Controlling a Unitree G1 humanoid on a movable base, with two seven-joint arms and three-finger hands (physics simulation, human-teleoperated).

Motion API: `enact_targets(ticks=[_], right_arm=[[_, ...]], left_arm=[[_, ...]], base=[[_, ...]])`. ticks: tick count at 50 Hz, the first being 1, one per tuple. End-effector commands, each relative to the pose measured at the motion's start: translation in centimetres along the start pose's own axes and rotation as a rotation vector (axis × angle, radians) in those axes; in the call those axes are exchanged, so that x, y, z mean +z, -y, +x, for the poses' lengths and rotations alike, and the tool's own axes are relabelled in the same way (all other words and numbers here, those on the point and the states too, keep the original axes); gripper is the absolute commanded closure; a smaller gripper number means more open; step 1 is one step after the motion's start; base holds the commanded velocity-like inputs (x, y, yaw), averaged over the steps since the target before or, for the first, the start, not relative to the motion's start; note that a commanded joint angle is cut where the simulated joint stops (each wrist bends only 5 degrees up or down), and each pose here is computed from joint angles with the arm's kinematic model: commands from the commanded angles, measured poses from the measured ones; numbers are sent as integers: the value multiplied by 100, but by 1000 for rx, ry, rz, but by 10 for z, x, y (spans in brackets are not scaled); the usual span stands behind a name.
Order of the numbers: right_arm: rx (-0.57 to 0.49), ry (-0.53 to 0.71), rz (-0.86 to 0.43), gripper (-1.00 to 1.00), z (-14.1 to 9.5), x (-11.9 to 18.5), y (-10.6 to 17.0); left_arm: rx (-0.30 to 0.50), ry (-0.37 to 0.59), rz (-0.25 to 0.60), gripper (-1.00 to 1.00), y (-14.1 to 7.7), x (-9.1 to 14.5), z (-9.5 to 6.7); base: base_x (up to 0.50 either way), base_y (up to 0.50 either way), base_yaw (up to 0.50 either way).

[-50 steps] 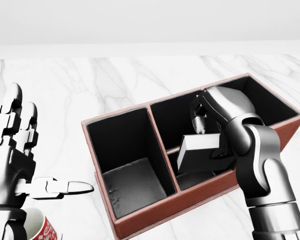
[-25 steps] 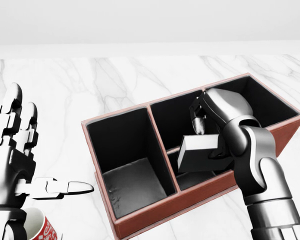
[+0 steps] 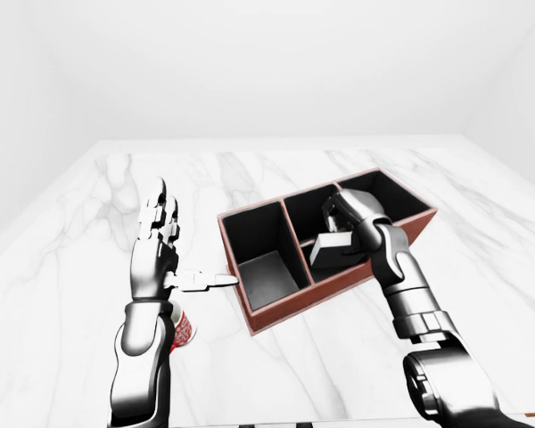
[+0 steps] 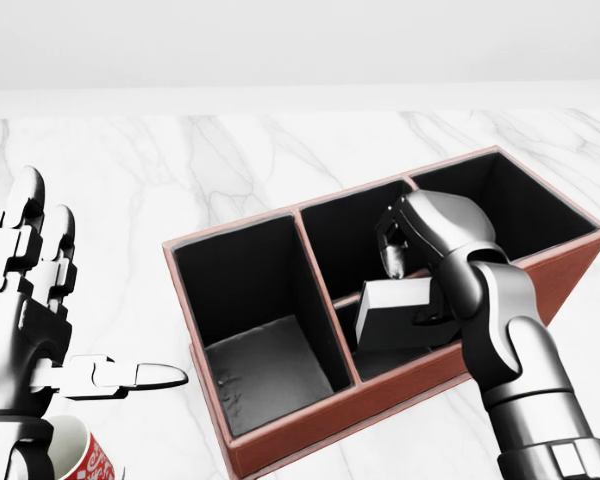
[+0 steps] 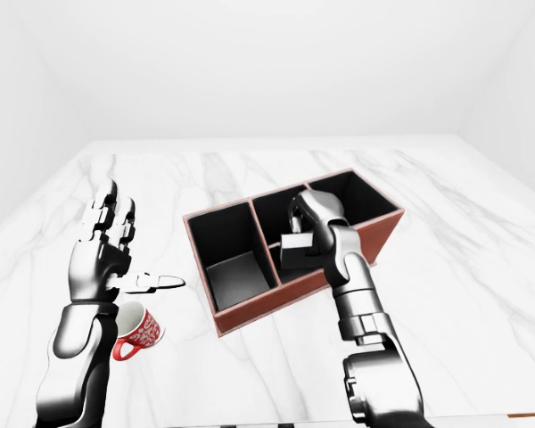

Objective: Pick up the book and place it in the back compartment of the caddy.

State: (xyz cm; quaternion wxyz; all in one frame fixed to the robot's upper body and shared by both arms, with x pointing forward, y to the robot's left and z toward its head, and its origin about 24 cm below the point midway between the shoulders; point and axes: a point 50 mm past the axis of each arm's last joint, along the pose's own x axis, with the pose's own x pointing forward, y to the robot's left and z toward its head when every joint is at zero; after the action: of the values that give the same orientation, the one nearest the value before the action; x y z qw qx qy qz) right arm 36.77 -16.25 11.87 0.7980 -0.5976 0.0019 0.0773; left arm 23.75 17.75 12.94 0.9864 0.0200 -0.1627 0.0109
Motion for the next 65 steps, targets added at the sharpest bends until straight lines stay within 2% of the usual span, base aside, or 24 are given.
enact_targets(ticks=[1, 25, 26, 27, 41, 48, 55, 65], right_arm=[[-22, 5, -19, 100, 2, -1, -1], [-21, -10, -28, 97, 5, -6, -11], [-39, -10, -34, -62, 6, -6, -9], [-34, -17, -30, -100, 7, -7, -8], [-68, -11, -33, -100, 2, -5, 0], [-106, -1, -12, -100, -10, -1, 11], [-165, 57, 43, -100, -44, 14, 32], [-236, 159, 27, -100, -87, 35, 58]], left_arm=[[0, -1, -1, -100, 0, 0, 0], [0, -4, 0, -100, 0, -1, 1], [0, -6, 0, -100, 0, -2, 1], [0, -4, 0, -100, 0, -1, 1], [2, -5, 1, -100, 0, -1, 1], [2, -11, 1, -100, 0, -3, 0], [1, -10, 1, -100, 0, -2, 0], [0, -8, 2, -100, 1, -2, 0]], base=[[0, 0, 0], [0, 0, 0], [0, 0, 0], [0, 0, 0], [1, 0, 1], [0, 0, 0], [0, 0, 0], [0, 0, 0]])
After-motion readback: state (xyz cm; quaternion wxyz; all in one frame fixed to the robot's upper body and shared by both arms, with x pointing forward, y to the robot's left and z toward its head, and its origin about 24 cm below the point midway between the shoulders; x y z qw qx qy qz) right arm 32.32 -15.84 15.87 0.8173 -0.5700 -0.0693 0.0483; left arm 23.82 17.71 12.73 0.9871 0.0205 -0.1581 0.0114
